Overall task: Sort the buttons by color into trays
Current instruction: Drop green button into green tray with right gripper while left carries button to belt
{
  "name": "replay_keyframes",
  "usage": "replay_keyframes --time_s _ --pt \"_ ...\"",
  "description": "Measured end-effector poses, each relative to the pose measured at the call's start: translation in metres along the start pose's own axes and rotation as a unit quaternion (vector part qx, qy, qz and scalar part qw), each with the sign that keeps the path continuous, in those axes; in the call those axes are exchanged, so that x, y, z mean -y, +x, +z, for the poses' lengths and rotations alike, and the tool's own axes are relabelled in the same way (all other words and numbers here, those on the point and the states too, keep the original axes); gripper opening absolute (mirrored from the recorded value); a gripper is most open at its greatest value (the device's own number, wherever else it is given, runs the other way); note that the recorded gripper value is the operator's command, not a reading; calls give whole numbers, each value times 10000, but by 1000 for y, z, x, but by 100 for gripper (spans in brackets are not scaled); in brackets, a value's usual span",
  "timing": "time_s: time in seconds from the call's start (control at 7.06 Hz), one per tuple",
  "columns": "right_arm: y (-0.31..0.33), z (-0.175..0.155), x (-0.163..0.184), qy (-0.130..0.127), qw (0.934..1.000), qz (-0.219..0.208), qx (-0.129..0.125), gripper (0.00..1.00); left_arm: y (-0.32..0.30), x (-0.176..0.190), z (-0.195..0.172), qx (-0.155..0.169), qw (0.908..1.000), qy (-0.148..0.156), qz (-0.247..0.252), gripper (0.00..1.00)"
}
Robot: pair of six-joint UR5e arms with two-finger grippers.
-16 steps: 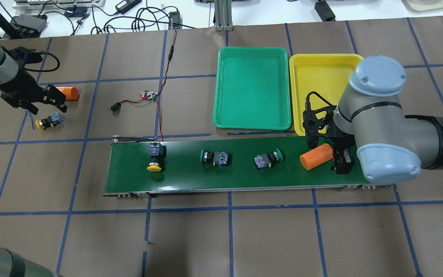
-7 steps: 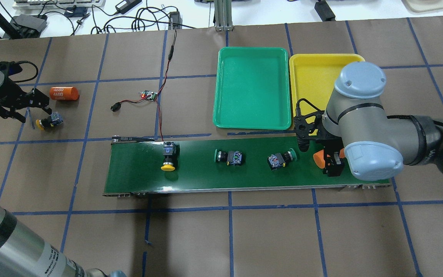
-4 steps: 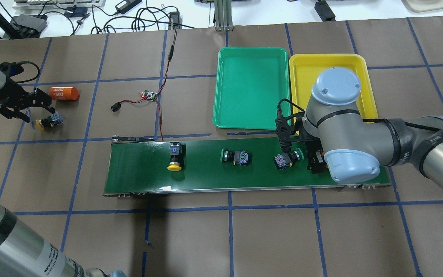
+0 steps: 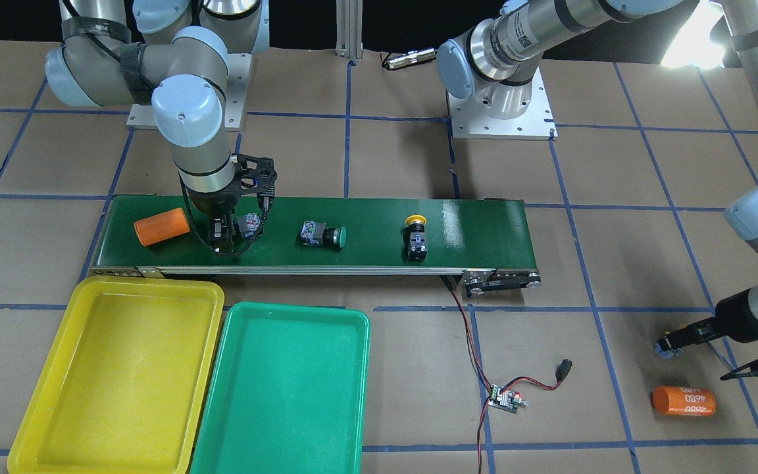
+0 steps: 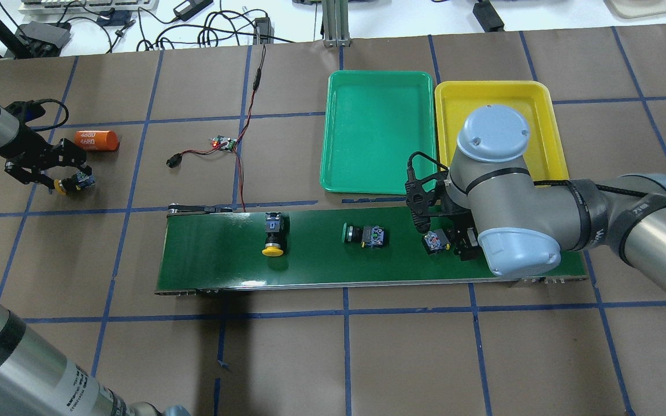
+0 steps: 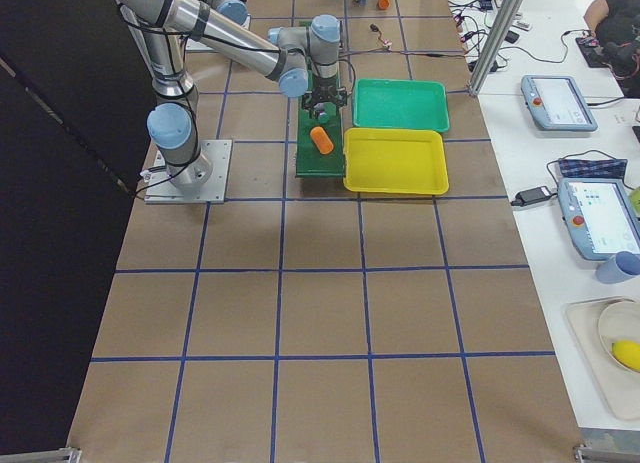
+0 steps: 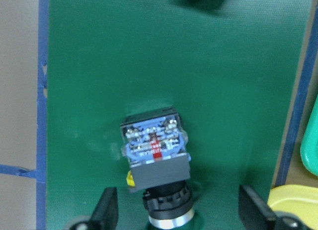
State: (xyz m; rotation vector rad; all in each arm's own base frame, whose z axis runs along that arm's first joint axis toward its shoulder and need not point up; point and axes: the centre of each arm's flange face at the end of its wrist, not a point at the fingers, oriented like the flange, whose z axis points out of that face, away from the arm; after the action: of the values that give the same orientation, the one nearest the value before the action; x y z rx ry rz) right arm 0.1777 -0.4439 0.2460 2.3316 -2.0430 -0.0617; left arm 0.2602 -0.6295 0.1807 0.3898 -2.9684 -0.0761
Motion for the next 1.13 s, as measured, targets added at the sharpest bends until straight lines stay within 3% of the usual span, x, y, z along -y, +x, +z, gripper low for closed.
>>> replay_keyframes --time_s 0.14,0.28,0.43,0.57,0.71,1.13 --pt "1 -1 1 -6 10000 -25 -55 0 0 -1 3 1 10000 4 6 100" --pt "2 -1 1 -12 10000 -31 -84 0 0 -2 5 0 10000 2 6 87" --pt "2 -2 1 -13 9999 -31 -101 0 0 -2 6 0 10000 -3 1 63" --pt "3 -3 1 -8 9999 -25 -117 0 0 -2 6 10 10000 -7 -2 32" --pt "5 -7 2 2 9999 -14 -162 0 -1 -2 6 30 10000 -14 -1 25" --pt "51 -31 4 12 9988 17 -493 0 12 -6 -18 92 10000 14 27 25"
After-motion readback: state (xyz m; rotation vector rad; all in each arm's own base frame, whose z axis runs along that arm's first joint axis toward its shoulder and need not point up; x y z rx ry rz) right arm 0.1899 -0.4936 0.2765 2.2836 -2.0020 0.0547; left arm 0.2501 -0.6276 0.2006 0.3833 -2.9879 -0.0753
